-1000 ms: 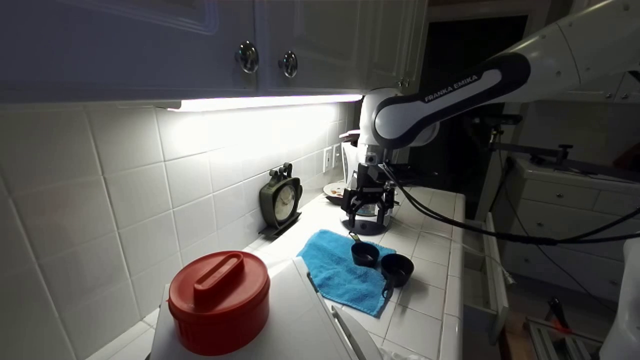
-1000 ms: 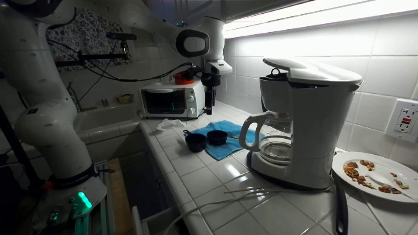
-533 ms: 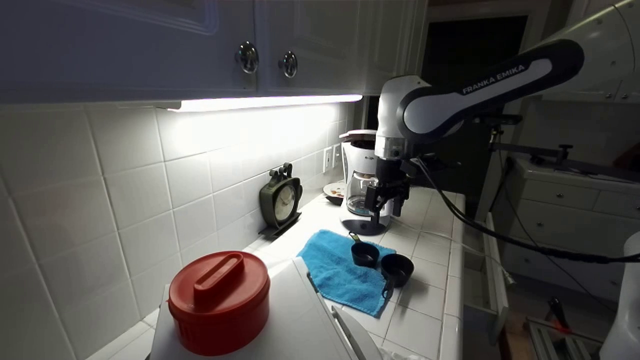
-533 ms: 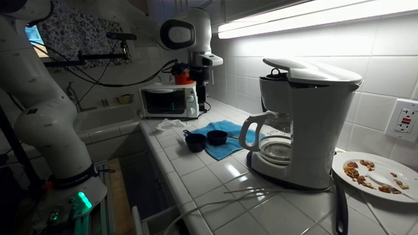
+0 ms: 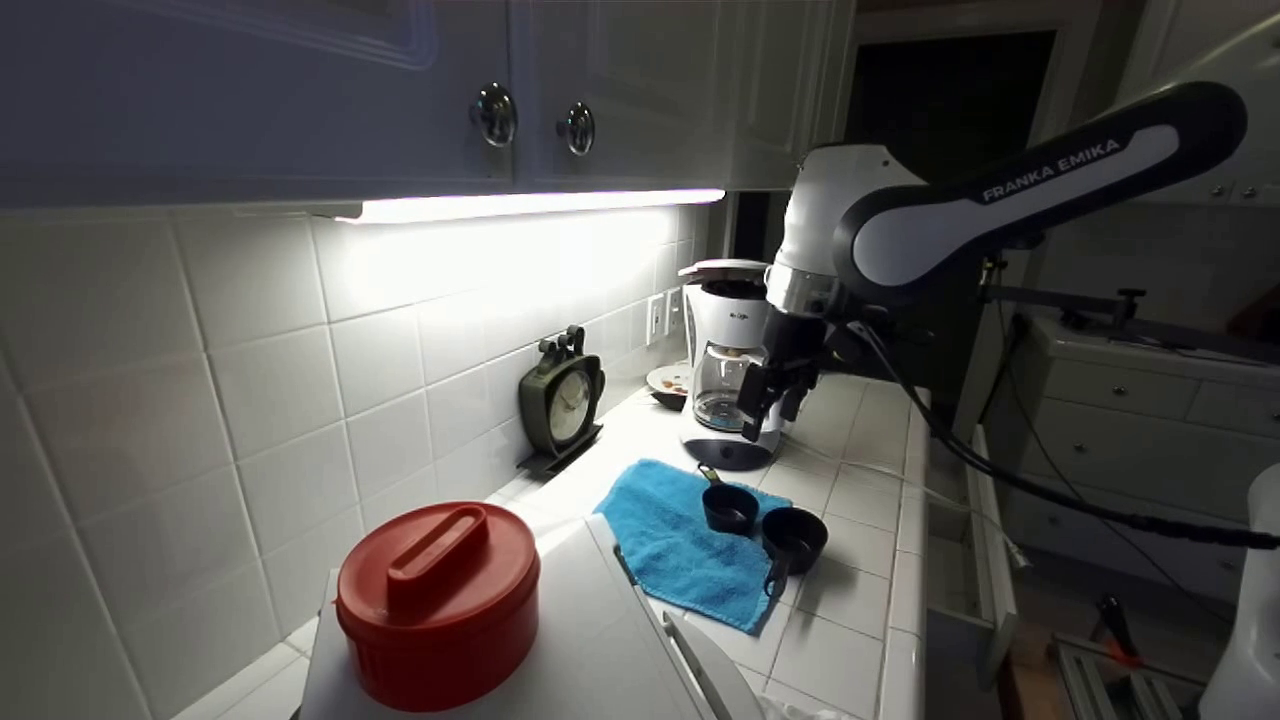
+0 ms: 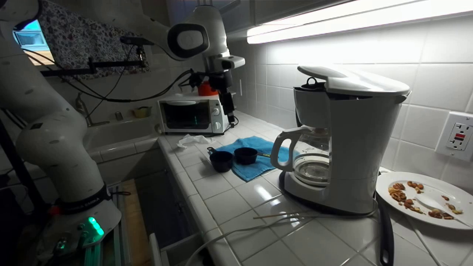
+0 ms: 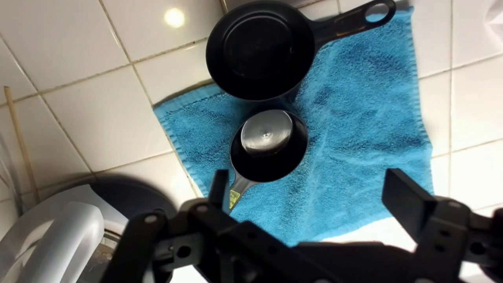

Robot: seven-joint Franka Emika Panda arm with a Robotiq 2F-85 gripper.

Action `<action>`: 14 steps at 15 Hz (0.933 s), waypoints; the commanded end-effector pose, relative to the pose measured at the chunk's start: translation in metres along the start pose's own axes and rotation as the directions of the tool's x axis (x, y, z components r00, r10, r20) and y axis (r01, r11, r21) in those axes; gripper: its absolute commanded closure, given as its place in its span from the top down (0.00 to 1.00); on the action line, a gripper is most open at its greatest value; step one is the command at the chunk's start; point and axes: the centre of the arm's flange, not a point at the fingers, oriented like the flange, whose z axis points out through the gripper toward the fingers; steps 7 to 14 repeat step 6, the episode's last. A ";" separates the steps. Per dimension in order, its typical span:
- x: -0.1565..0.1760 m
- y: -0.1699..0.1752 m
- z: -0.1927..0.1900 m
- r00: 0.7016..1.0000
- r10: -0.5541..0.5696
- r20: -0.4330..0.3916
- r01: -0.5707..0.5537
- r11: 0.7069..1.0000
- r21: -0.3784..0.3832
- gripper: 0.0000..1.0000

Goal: Unstack the black pots

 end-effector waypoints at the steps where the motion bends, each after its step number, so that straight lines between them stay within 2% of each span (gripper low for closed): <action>1: -0.019 0.004 -0.001 0.996 -0.021 -0.082 0.022 1.000 0.009 1.00; 4: -0.021 0.003 0.000 0.993 -0.017 -0.114 0.019 1.000 0.017 1.00; 14: -0.021 0.002 0.002 0.993 0.002 -0.115 0.000 1.000 0.016 1.00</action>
